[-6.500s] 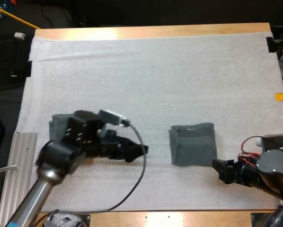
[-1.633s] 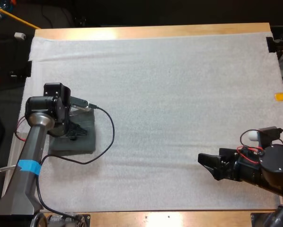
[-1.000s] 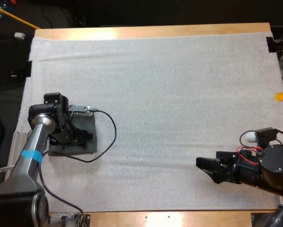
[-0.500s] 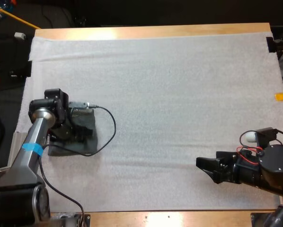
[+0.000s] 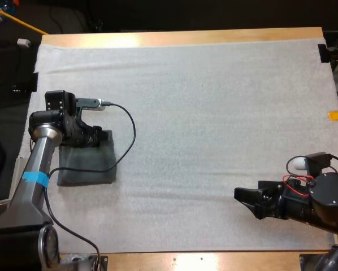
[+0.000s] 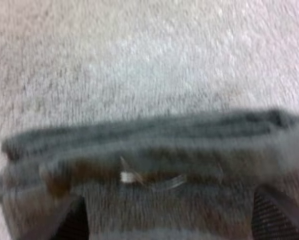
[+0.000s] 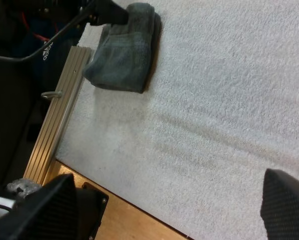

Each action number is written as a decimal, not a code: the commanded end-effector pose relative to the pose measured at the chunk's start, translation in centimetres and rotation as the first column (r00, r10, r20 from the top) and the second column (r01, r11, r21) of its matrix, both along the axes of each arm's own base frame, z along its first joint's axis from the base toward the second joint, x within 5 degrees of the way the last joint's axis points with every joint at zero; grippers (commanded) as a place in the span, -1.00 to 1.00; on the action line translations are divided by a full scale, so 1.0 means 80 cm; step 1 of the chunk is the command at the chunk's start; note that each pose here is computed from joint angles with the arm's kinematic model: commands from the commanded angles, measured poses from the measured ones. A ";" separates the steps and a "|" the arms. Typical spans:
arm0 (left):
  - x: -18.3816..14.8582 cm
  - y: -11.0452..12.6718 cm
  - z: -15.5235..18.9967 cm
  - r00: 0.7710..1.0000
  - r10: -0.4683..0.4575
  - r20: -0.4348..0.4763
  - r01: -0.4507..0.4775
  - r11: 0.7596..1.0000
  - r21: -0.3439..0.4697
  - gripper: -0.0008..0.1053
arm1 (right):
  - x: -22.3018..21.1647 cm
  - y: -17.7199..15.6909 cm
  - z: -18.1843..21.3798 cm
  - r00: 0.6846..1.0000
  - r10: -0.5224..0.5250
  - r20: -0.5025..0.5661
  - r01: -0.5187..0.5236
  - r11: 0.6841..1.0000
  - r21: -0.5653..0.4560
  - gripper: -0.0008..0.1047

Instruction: Pick towel from pile, fold and stack

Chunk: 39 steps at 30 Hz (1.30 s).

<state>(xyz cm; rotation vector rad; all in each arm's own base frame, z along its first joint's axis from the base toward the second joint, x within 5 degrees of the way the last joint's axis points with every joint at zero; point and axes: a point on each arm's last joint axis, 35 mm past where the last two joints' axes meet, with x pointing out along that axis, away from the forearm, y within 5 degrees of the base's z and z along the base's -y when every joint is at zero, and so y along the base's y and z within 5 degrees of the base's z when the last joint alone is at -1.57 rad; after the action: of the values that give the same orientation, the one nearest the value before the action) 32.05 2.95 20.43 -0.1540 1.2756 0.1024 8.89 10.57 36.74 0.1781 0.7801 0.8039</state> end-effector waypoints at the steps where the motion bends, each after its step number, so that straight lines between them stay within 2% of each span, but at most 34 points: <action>1: 0.005 0.001 -0.004 1.000 0.017 0.008 -0.017 1.000 -0.010 0.23 | 0.000 0.000 0.004 1.000 0.009 0.008 -0.009 1.000 0.014 0.39; 10: 0.011 0.001 -0.059 0.989 0.024 -0.148 -0.028 0.999 -0.023 0.23 | 0.000 0.000 0.004 1.000 0.001 -0.003 -0.001 1.000 0.021 0.39; 16: 0.014 0.002 -0.042 0.989 0.024 -0.148 -0.028 0.999 -0.023 0.23 | 0.000 0.000 0.004 1.000 0.001 -0.003 -0.001 1.000 0.021 0.39; 21: 0.019 0.002 0.006 0.996 0.025 -0.091 -0.027 0.999 -0.019 0.23 | 0.000 0.000 0.004 1.000 0.001 -0.003 -0.001 1.000 0.021 0.39; 26: 0.008 0.001 0.071 0.999 0.025 0.036 -0.025 1.000 -0.010 0.23 | 0.000 0.000 0.004 1.000 0.001 -0.003 -0.001 1.000 0.021 0.39; 34: -0.049 -0.005 0.153 0.984 0.021 0.178 -0.020 1.000 -0.010 0.23 | 0.000 0.000 0.004 1.000 0.011 0.009 -0.011 1.000 0.013 0.39; 39: -0.086 -0.012 0.190 0.968 0.031 0.250 -0.012 0.997 -0.078 0.23 | 0.001 -0.001 0.004 1.000 -0.010 0.026 0.010 1.000 -0.002 0.39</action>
<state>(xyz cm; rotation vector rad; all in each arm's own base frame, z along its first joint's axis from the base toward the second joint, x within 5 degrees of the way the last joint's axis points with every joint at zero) 25.33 2.05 35.41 -0.2230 1.0233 0.0525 8.96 10.56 36.71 0.1738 0.7751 0.7877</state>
